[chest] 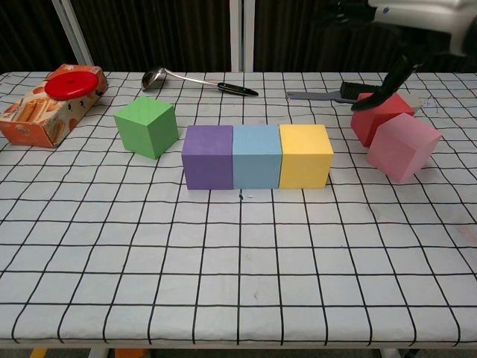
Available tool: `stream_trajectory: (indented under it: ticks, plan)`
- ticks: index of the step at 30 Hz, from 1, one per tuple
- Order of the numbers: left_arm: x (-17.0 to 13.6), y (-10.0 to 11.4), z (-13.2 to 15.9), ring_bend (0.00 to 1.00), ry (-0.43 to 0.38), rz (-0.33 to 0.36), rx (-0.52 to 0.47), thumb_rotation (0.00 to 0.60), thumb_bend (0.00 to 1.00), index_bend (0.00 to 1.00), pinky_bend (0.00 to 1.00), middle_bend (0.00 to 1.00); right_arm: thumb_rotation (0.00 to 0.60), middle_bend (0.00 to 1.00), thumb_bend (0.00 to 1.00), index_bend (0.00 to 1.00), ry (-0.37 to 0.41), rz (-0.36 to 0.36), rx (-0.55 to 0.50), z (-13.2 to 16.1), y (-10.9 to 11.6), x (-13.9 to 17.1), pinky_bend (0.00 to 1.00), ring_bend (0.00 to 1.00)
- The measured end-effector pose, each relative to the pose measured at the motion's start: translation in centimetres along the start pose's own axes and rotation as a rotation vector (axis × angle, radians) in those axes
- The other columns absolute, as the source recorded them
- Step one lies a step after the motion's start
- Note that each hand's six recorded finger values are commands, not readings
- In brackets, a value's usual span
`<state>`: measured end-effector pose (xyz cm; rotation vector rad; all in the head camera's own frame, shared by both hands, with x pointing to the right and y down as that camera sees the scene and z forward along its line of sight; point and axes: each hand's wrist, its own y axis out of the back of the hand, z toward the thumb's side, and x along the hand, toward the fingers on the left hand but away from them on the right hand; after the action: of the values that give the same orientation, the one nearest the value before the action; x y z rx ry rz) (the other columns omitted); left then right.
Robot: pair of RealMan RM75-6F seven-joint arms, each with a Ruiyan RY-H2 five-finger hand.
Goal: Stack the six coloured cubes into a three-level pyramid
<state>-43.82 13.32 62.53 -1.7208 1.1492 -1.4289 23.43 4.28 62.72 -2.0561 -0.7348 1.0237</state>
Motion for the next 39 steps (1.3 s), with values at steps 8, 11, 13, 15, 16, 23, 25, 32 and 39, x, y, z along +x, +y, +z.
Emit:
stream_trajectory:
  ticks: [8,11,13,15,16,23,25,32,39]
  plan:
    - [3.2,-0.8,3.6,0.01,-0.092,-0.022,-0.025,0.6,0.02,0.13,0.14,0.15,0.6,0.05,0.0,0.0,-0.063,-0.127,-0.078,-2.8,4.7,2.7,0.0,0.0]
    - [4.5,-1.5,5.4,0.03,-0.099,-0.065,-0.083,0.6,0.02,0.13,0.14,0.17,0.6,0.05,0.0,0.0,-0.083,-0.156,-0.087,-3.8,5.6,3.6,0.0,0.0]
    - [5.3,-2.1,6.9,0.04,-0.12,-0.103,-0.114,0.6,0.02,0.13,0.14,0.18,0.6,0.05,0.0,0.0,-0.093,-0.172,-0.096,-4.2,6.1,4.1,0.0,0.0]
    - [6.0,-2.7,8.1,0.05,-0.156,-0.145,-0.121,0.6,0.02,0.12,0.13,0.18,0.6,0.05,0.0,0.0,-0.097,-0.186,-0.104,-4.5,6.6,4.6,0.0,0.0]
    - [6.3,-2.9,8.5,0.04,-0.174,-0.16,-0.114,0.6,0.02,0.12,0.13,0.18,0.6,0.05,0.0,0.0,-0.097,-0.191,-0.105,-4.6,6.8,4.7,0.0,0.0]
    - [9.1,-4.0,9.3,0.04,-0.306,-0.224,0.021,0.6,0.03,0.11,0.14,0.18,0.6,0.05,0.0,0.0,-0.108,-0.219,-0.086,-5.3,7.9,5.9,0.0,0.0]
    - [10.1,-4.2,9.6,0.04,-0.349,-0.229,0.066,0.6,0.04,0.11,0.16,0.18,0.6,0.05,0.0,0.0,-0.117,-0.223,-0.087,-5.5,8.1,6.0,0.0,0.0]
    - [13.0,-5.1,12.0,0.04,-0.467,-0.249,0.135,0.6,0.06,0.11,0.2,0.2,0.6,0.06,0.0,0.0,-0.142,-0.219,-0.075,-6.4,7.9,6.3,0.0,0.0]
    - [14.2,-6.7,14.1,0.04,-0.572,-0.291,0.214,0.6,0.11,0.11,0.2,0.22,0.6,0.06,0.0,0.0,-0.173,-0.24,-0.074,-7.4,8.3,6.9,0.0,0.0]
